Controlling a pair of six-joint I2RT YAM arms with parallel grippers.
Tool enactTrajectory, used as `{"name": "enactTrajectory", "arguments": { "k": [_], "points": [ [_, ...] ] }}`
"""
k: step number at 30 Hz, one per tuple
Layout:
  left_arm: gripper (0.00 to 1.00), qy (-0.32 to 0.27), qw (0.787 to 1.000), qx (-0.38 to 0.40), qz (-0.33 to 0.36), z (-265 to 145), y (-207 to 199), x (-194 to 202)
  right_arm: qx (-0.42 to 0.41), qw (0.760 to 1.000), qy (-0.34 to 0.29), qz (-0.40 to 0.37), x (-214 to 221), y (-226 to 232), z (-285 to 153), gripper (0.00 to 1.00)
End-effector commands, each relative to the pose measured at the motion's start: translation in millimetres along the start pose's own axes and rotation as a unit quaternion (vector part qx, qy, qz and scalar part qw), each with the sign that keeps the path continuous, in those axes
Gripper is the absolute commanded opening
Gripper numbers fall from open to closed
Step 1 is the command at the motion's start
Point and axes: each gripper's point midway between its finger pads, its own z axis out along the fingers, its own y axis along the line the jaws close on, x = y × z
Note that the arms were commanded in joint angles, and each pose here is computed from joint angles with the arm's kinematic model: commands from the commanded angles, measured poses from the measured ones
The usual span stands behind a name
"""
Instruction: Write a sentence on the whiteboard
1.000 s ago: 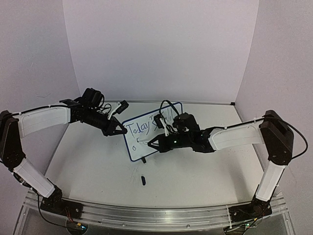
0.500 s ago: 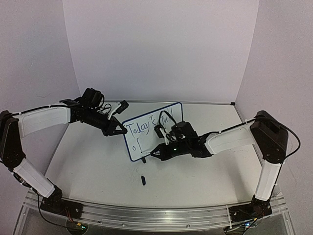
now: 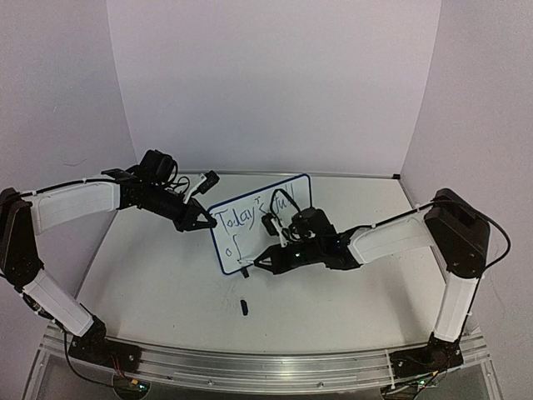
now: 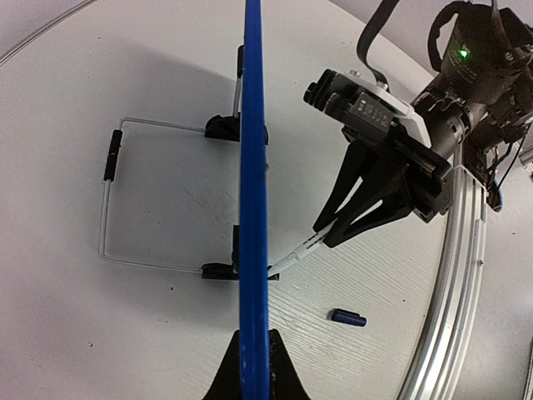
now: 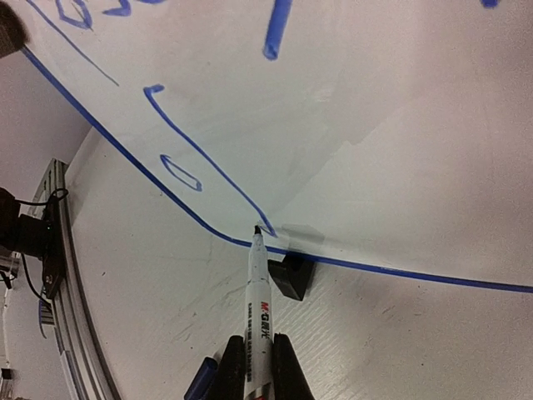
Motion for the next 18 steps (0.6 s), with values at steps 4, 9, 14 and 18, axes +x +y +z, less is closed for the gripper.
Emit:
{"name": "enactTrajectory", "arguments": {
  "k": [4, 9, 14, 18],
  "points": [
    [0.0, 0.037, 0.999, 0.004, -0.011, 7, -3, 16, -0.07, 0.994, -0.078, -0.017, -49, 48, -33, 0.0],
    [0.0, 0.037, 0.999, 0.003, -0.011, 7, -3, 16, -0.055, 0.995, -0.076, -0.014, -47, 40, -27, 0.0],
    [0.0, 0.037, 0.999, 0.004, -0.011, 7, -3, 16, -0.045, 0.997, -0.068, -0.009, -43, 33, -19, 0.0],
    [0.0, 0.038, 0.999, 0.003, -0.013, 8, -2, 17, -0.036, 0.997, -0.065, -0.009, -40, 28, -17, 0.0]
  ]
}}
